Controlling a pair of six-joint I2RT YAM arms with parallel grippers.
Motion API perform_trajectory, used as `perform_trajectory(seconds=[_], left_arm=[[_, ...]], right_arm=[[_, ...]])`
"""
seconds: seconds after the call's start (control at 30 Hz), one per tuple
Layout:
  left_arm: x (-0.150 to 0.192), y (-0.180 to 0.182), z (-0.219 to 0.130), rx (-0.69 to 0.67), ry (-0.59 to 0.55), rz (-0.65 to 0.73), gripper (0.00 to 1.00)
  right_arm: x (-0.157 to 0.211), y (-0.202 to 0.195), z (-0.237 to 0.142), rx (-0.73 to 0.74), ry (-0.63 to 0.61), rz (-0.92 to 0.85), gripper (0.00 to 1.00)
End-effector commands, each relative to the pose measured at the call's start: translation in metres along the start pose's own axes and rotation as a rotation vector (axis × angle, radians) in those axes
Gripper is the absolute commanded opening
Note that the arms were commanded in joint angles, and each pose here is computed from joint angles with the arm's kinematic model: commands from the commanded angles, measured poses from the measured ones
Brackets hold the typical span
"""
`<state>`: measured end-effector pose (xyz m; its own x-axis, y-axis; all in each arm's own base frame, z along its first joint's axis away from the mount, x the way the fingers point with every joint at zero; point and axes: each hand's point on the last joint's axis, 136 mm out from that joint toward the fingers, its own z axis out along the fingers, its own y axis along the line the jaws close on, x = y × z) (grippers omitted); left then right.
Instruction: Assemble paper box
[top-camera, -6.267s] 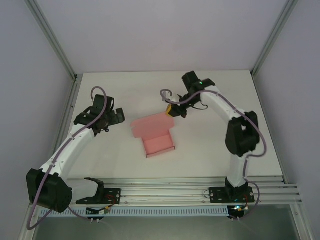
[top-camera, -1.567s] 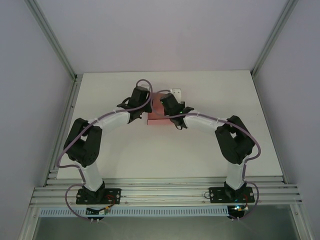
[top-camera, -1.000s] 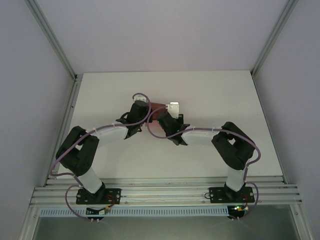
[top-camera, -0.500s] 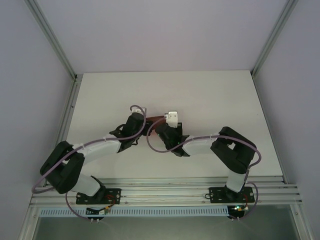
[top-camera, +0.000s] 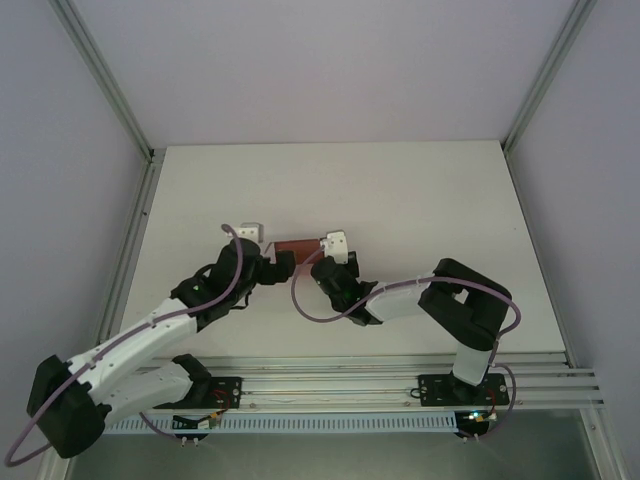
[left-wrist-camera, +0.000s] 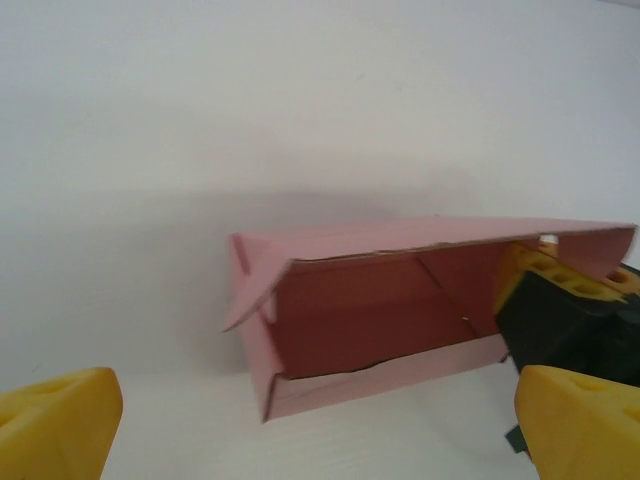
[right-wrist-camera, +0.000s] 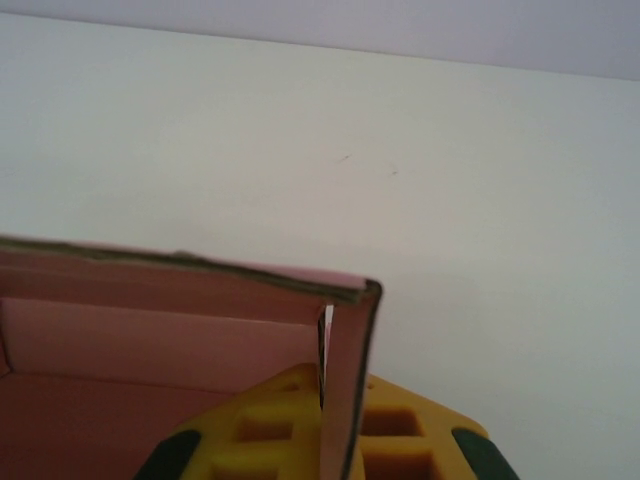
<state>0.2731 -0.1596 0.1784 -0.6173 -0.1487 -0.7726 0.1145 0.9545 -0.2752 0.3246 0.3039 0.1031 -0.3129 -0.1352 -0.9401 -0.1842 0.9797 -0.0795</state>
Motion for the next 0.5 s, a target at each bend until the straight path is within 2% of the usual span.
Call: perform_trajectory(seconds=[0.0, 0.13, 0.23, 0.37, 0.47], left_arm=[[-0.006, 0.027, -0.015, -0.154, 0.022, -0.101, 1.0], [-0.021, 0.022, -0.008, -0.175, 0.055, -0.187, 1.0], [-0.027, 0.038, 0.008, -0.257, 0.07, -0.246, 1.0], [-0.007, 0.035, 0.042, -0.218, 0.176, -0.281, 1.0], [0.005, 0.033, 0.063, -0.202, 0.224, -0.261, 1.0]], right_arm=[[0.029, 0.007, -0.003, -0.061, 0.067, -0.098, 0.07], [0.034, 0.01, -0.01, -0.109, 0.085, -0.116, 0.12], [0.04, 0.01, -0.013, -0.132, 0.105, -0.124, 0.18], [0.045, 0.012, -0.017, -0.154, 0.136, -0.12, 0.22], [0.05, 0.015, -0.028, -0.202, 0.185, -0.109, 0.33]])
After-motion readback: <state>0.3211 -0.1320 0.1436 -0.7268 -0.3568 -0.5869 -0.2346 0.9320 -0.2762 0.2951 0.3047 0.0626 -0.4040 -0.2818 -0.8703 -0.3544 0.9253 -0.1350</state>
